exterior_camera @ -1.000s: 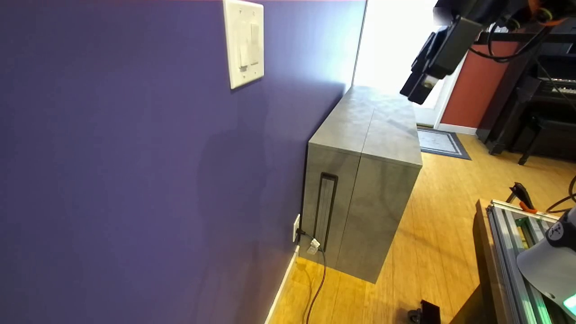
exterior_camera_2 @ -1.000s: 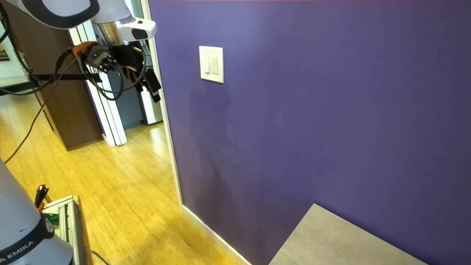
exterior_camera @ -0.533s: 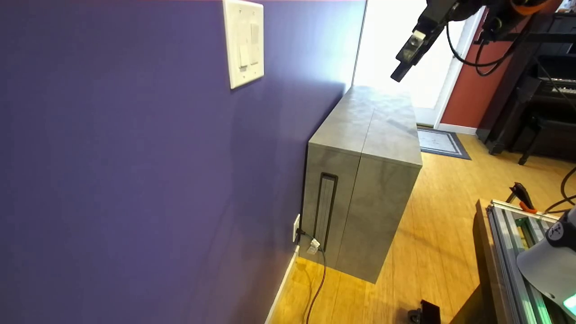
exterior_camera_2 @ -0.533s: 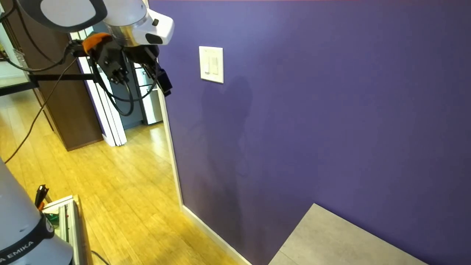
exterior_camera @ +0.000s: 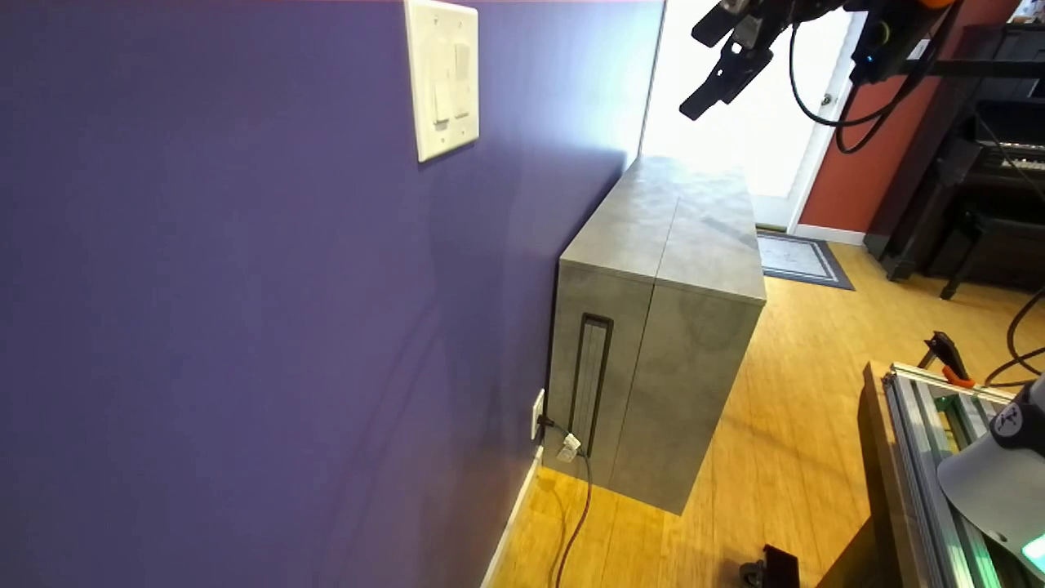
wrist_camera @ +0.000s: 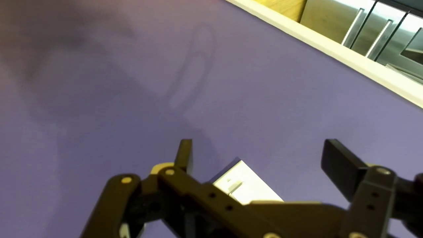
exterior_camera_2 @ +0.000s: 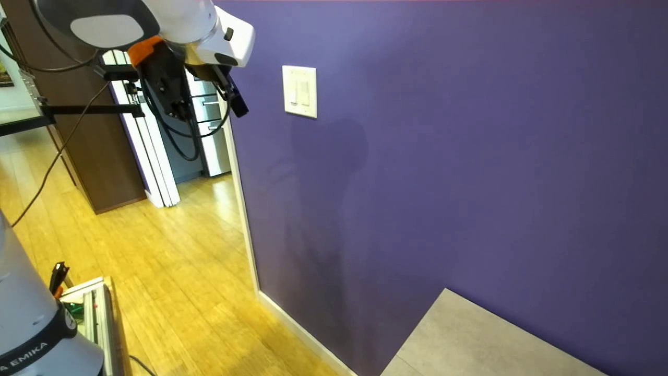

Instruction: Switch off the light

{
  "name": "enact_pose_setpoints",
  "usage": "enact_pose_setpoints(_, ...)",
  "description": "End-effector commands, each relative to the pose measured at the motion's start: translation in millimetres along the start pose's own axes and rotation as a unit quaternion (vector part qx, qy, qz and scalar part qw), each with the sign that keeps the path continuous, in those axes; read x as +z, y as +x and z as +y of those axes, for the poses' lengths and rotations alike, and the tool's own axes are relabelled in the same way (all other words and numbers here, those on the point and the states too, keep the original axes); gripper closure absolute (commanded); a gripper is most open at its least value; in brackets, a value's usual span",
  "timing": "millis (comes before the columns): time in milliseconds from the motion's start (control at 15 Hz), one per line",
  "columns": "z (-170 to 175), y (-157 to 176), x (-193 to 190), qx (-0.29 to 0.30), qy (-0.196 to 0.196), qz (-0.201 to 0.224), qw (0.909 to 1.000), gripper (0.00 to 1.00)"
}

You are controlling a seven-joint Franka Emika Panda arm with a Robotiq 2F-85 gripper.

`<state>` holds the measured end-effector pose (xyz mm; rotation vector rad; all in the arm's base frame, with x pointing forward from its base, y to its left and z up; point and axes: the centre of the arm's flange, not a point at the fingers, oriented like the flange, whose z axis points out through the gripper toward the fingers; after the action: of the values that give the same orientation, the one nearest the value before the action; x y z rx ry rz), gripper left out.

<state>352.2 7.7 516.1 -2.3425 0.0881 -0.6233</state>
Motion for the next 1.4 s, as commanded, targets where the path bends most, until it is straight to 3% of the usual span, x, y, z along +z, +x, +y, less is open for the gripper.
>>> enact_pose_setpoints(0, 0.2, 0.1, 0.0, 0.0, 0.0, 0.0, 1.0, 0.0)
enact_pose_setpoints(133, 0.2, 0.1, -0.1, 0.001, 0.001, 0.0, 1.0, 0.0)
enact_pose_setpoints(267, -1.2, 11.9, 15.9, 0.016, 0.031, -0.004, 0.9994, 0.0)
enact_pose_setpoints(533, -3.9, 37.5, 36.4, 0.108, 0.069, 0.006, 0.9917, 0.0)
enact_pose_setpoints(800, -4.4, 65.2, 50.6, 0.155, 0.105, 0.008, 0.9822, 0.0)
enact_pose_setpoints(1333, 9.9, 104.3, 81.5, 0.199, 0.141, -0.002, 0.9699, 0.0)
